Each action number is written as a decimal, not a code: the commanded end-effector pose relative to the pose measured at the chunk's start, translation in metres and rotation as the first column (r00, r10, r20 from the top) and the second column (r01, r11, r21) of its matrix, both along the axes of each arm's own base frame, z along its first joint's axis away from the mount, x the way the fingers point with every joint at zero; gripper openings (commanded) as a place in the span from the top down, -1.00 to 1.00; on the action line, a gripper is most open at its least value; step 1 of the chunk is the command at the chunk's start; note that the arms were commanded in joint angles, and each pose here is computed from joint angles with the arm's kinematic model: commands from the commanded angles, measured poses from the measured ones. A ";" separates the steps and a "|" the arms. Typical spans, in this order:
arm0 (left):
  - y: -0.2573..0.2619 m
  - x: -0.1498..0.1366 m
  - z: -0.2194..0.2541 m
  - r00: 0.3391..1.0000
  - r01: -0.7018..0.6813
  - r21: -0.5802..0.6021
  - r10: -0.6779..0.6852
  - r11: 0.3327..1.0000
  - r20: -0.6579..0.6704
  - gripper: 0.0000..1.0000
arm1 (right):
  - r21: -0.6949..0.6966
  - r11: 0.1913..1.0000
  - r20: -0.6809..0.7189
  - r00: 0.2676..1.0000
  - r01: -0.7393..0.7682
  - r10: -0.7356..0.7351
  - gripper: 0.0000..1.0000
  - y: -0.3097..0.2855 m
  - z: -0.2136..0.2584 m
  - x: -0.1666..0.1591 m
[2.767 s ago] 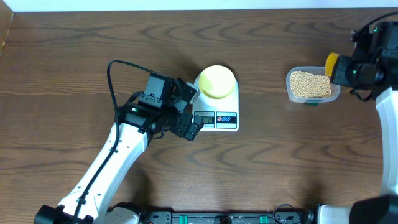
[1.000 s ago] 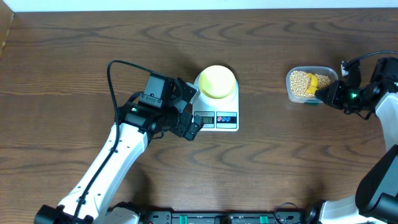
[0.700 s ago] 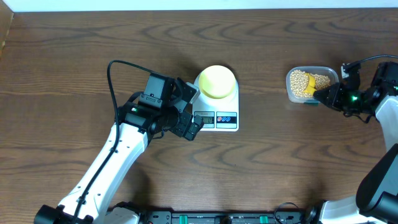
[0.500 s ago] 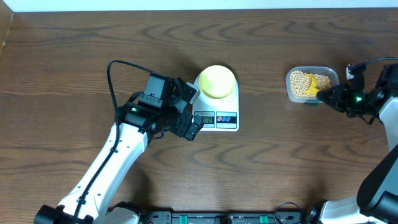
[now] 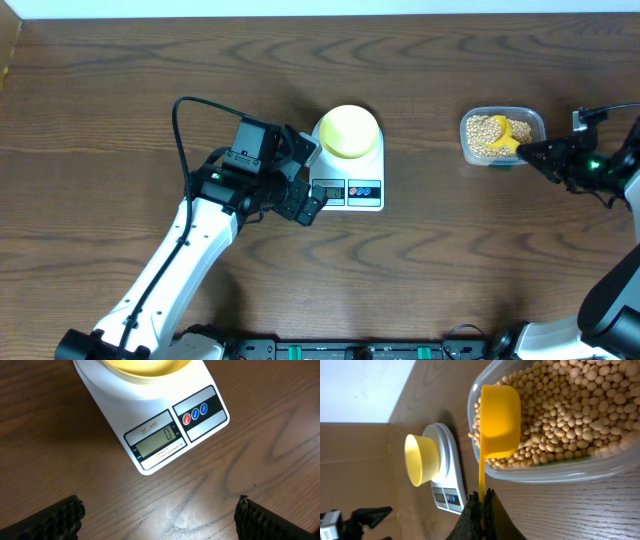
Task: Scoop item into bowl and weigh 50g on scale
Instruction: 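Lift the filled scoop and carry it left toward the yellow bowl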
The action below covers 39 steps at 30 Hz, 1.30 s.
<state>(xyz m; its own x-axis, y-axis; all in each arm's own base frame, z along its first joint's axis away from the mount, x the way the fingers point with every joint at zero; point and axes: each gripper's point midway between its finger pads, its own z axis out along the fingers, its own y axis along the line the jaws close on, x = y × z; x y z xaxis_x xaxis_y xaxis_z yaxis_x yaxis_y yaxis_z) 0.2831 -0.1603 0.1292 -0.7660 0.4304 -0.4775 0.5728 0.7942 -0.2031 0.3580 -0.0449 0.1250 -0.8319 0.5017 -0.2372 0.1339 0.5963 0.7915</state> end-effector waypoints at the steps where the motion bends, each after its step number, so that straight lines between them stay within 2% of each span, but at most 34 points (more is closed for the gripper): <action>1: 0.001 -0.001 -0.004 1.000 0.010 0.013 -0.010 1.000 -0.002 -0.96 | 0.070 0.997 0.015 1.000 0.012 -0.013 0.97 -0.001 0.006 -0.003; 10: 0.001 -0.001 -0.004 1.000 0.009 0.013 -0.009 1.000 -0.002 -0.96 | 0.104 0.990 -0.027 0.995 0.094 -0.092 0.97 -0.020 0.006 -0.008; 18: 0.001 -0.001 -0.004 1.000 0.010 0.013 -0.010 1.000 -0.002 -0.96 | 0.236 0.964 0.030 0.991 0.121 -0.132 0.98 -0.031 0.027 -0.012; 24: 0.001 -0.001 -0.004 1.000 0.010 0.013 -0.010 1.000 -0.002 -0.96 | 0.284 0.946 -0.009 0.987 0.156 -0.160 0.97 -0.035 0.029 -0.020; 31: 0.001 -0.001 -0.004 1.000 0.010 0.013 -0.010 1.000 -0.002 -0.96 | 0.408 0.910 0.108 0.986 0.076 -0.131 0.98 -0.026 0.058 -0.018; 39: 0.001 -0.001 -0.004 1.000 0.010 0.013 -0.010 1.000 -0.002 -0.96 | 0.453 0.890 0.104 0.988 0.056 -0.115 0.97 -0.017 0.065 -0.021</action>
<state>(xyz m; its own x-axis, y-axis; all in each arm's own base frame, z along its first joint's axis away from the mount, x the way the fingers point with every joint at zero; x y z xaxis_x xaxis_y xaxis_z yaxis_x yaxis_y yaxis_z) 0.2831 -0.1603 0.1292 -0.7660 0.4304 -0.4775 0.5728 0.7942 -0.2031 0.3378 -0.0699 0.1782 -0.7460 0.6631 -0.0619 0.1156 0.2205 0.9685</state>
